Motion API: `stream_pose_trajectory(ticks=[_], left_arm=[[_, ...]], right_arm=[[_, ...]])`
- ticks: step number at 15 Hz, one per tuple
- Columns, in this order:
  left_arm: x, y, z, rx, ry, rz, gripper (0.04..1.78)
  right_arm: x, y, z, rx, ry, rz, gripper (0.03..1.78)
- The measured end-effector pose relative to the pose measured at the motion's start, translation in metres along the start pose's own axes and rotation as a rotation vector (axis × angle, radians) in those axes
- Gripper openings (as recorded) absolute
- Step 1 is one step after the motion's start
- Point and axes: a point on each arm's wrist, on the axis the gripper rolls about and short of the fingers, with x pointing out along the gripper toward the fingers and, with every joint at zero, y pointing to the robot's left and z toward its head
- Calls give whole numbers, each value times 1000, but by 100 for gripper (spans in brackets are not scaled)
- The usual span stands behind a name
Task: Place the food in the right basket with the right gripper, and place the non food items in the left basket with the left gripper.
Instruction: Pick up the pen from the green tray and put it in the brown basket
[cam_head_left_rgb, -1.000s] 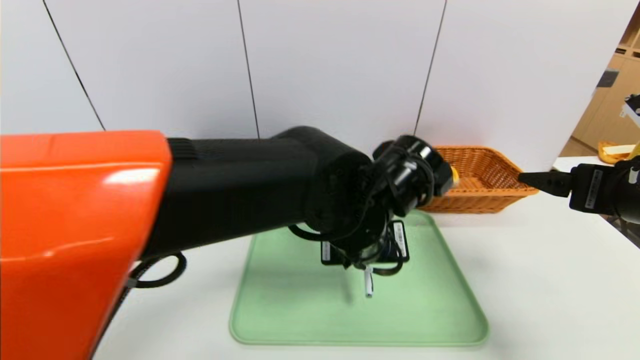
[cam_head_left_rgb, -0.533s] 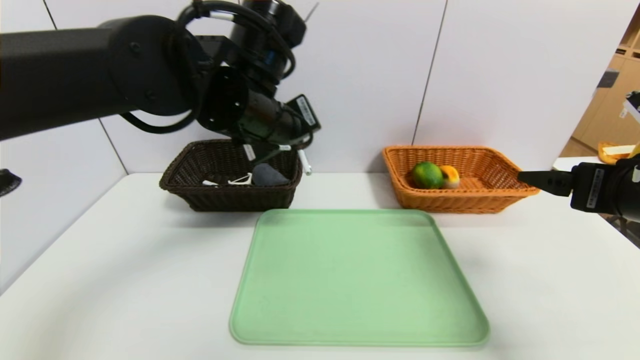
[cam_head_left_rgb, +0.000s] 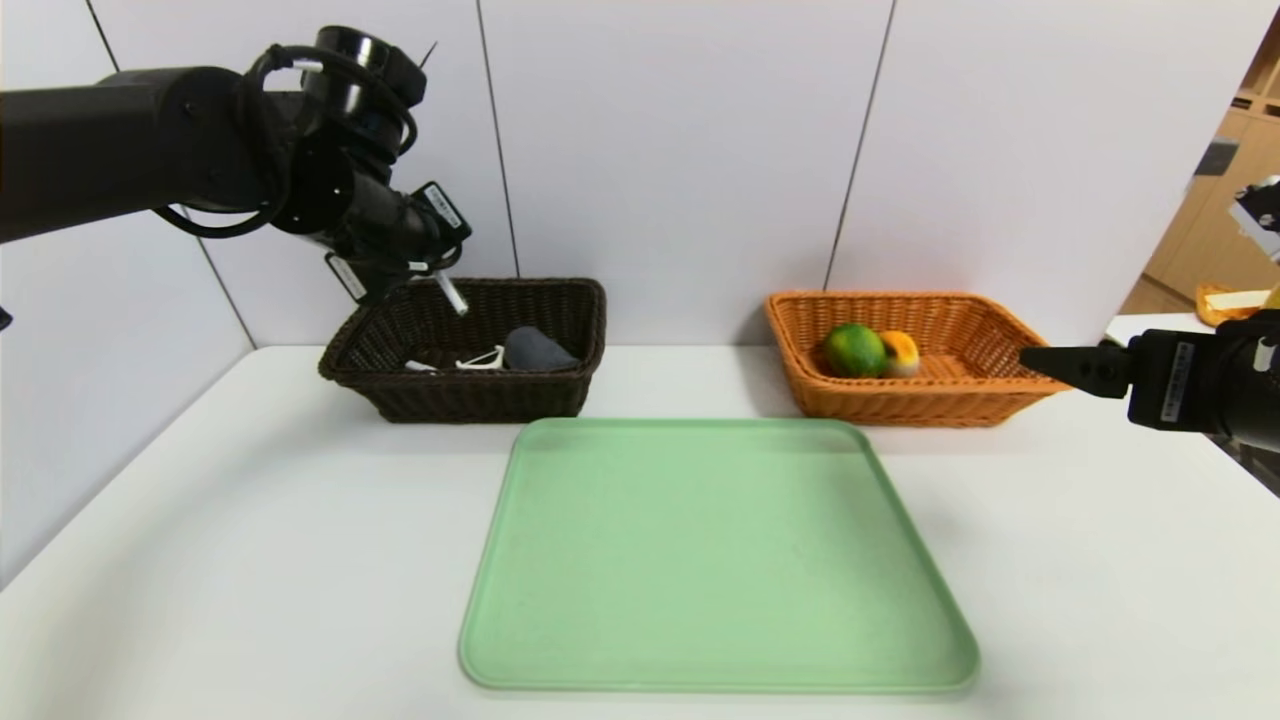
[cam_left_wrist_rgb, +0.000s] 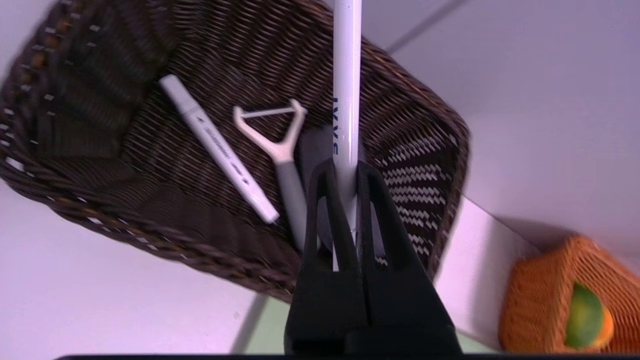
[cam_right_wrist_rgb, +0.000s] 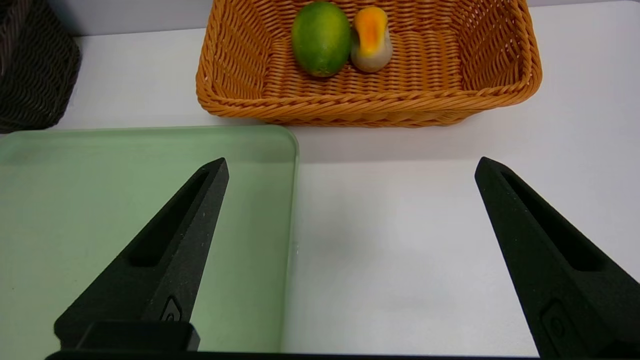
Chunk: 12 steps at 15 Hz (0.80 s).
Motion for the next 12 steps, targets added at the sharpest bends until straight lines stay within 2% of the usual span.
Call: stream_pose_trajectory(ticks=[3,6,12], left_arm=[[35,21,4,-77,4,93,5],[64,34,-2,-93,26,153,5],[101,44,-10,-105,22,166,5]], right_arm=[[0,0,-1,-2,5,0,170],[0,0,-1,-1,4,1,170],[1,0,-2,-2,7,5,170]])
